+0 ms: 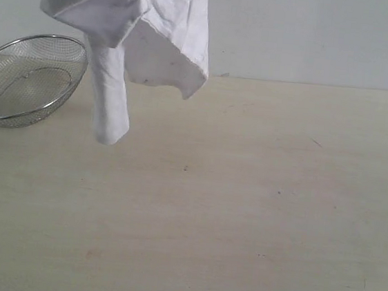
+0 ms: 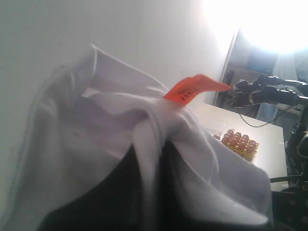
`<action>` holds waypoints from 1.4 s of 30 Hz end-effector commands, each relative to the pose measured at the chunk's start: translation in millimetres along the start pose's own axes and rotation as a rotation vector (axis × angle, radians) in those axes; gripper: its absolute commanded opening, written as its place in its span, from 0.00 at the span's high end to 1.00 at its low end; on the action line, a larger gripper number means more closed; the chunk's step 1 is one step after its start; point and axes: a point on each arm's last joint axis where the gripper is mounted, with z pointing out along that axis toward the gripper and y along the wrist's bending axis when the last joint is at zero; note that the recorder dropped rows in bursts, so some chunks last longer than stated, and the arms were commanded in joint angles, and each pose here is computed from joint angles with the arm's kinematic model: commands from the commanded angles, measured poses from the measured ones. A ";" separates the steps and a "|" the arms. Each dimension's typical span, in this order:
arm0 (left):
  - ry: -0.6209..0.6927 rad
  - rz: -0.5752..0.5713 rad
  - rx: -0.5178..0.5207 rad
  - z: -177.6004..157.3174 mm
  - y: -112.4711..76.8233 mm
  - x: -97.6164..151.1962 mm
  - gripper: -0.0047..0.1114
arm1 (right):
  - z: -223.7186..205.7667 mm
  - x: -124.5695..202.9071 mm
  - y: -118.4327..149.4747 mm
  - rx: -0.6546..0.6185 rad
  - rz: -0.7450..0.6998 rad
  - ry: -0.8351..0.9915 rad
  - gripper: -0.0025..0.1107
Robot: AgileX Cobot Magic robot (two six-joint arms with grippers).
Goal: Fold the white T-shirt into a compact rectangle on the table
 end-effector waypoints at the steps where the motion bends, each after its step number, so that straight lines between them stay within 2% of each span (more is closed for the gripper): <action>1: -0.017 -0.003 0.055 -1.9 -9.8 -4.8 0.92 | 4.1 5.2 -5.0 0.018 -0.040 0.023 0.78; 2: -0.010 0.002 0.059 -2.7 -11.4 -4.8 0.92 | 4.0 5.3 -5.2 0.019 -0.069 0.024 0.92; 3: 0.001 0.014 0.053 -4.0 -12.9 -4.8 0.92 | 2.8 3.5 -4.2 0.023 -0.091 0.020 0.98; 8: 0.056 0.096 -0.021 -12.1 -19.4 -6.0 0.92 | -9.9 -12.9 0.4 0.105 -0.136 -0.008 0.98; 11: 0.079 0.123 -0.040 -15.2 -22.0 -6.1 0.92 | -17.0 -23.1 4.8 0.141 -0.237 -0.001 0.98; 13: 0.108 0.137 -0.055 -15.5 -20.5 -3.6 0.92 | -18.9 -31.4 7.2 0.158 -0.255 -0.012 0.98; 16: 0.121 0.142 -0.058 -15.6 -20.1 -2.4 0.92 | -19.2 -35.6 7.2 0.174 -0.287 -0.015 0.98; 19: 0.123 0.122 -0.057 -16.0 -21.0 -2.5 0.92 | -20.8 -35.2 -0.2 0.257 -0.291 0.001 0.98; 24: 0.203 0.183 -0.173 -15.1 -4.4 5.7 0.92 | -25.2 -36.1 -13.1 0.407 -0.325 0.020 0.98; 27: 0.231 0.171 -0.164 -11.7 1.2 11.2 0.92 | -28.3 -35.9 -21.2 0.495 -0.338 0.030 0.98; 31: 0.258 0.146 -0.155 -5.1 12.1 19.4 0.92 | -29.0 -29.8 -35.8 0.616 -0.366 0.071 0.98; 35: 0.286 0.115 -0.149 2.7 25.4 29.7 0.92 | -26.1 -5.9 -55.4 0.710 -0.351 0.172 0.98; 42: 0.330 0.135 -0.166 7.6 38.1 39.9 0.92 | -16.1 35.5 -83.7 0.786 -0.370 0.348 0.98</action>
